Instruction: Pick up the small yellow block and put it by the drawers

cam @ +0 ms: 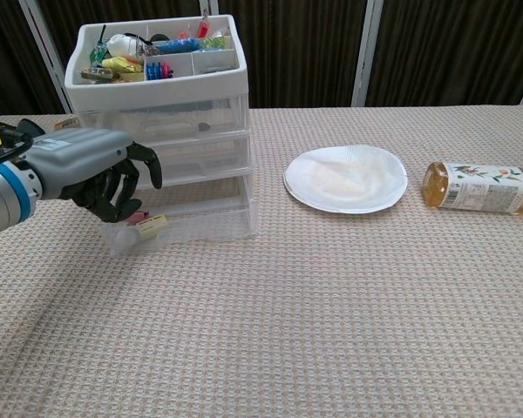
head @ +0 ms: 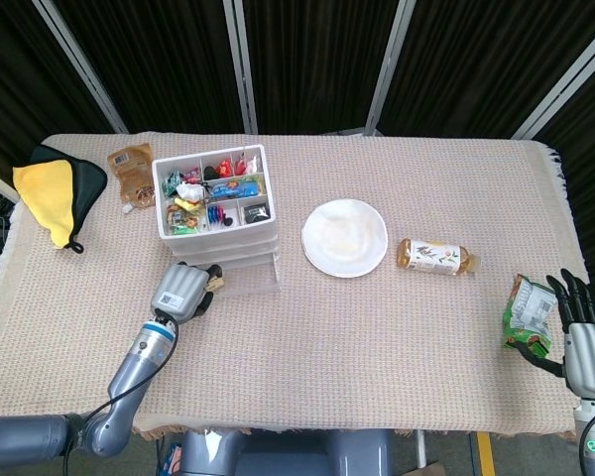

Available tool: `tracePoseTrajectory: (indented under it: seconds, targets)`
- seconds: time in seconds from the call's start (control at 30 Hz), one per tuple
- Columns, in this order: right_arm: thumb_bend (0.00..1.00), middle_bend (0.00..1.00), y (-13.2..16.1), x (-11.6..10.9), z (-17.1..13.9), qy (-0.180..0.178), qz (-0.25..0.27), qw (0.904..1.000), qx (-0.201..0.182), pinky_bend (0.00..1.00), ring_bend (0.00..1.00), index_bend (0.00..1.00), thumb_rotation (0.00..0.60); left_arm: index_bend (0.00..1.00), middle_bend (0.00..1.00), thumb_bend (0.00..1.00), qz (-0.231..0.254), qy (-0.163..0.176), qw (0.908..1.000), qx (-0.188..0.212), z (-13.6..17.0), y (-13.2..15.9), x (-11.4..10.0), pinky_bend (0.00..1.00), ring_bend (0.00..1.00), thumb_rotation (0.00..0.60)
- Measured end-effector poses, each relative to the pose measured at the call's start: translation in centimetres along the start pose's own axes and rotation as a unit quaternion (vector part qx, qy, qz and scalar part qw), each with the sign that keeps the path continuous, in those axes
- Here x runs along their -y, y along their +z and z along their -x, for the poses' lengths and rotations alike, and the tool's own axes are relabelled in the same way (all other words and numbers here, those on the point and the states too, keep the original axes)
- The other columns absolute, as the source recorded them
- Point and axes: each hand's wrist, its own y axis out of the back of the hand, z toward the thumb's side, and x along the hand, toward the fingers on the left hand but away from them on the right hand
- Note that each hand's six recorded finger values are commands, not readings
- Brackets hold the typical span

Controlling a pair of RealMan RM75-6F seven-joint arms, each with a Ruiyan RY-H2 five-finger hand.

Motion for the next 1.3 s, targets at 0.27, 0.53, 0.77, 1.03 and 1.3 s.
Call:
tracePoseTrajectory:
  seconds: [0.27, 0.53, 0.77, 1.03, 1.3]
  targets:
    - [0.05, 0.00, 0.1, 0.1, 0.1, -0.001, 0.003, 1.0000, 0.002, 0.00, 0.00, 0.09, 0.600, 0.39, 0.18, 0.71, -0.151, 0.013, 0.9813, 0.118, 2.0, 0.3, 0.4, 0.24, 0.11, 0.600]
    - [0.05, 0.00, 0.0, 0.1, 0.1, -0.001, 0.005, 1.0000, 0.005, 0.00, 0.00, 0.09, 0.600, 0.38, 0.16, 0.72, -0.269, -0.015, 0.9357, 0.228, 3.7, 0.7, 2.3, 0.22, 0.09, 0.600]
    - [0.05, 0.00, 0.0, 0.0, 0.1, 0.000, 0.008, 1.0000, 0.006, 0.00, 0.00, 0.09, 0.600, 0.38, 0.16, 0.72, -0.312, -0.030, 0.9083, 0.277, 4.3, 1.4, 3.8, 0.22, 0.09, 0.600]
    - [0.05, 0.00, 0.0, 0.0, 0.1, 0.001, 0.008, 0.9999, 0.006, 0.00, 0.00, 0.09, 0.600, 0.37, 0.16, 0.73, -0.317, -0.044, 0.9026, 0.288, 3.9, 2.0, 4.8, 0.22, 0.09, 0.600]
    - [0.05, 0.00, -0.1, 0.1, 0.1, 0.002, 0.009, 0.9999, 0.007, 0.00, 0.00, 0.09, 0.600, 0.37, 0.15, 0.73, -0.311, -0.052, 0.9063, 0.282, 2.8, 2.3, 5.3, 0.22, 0.08, 0.600]
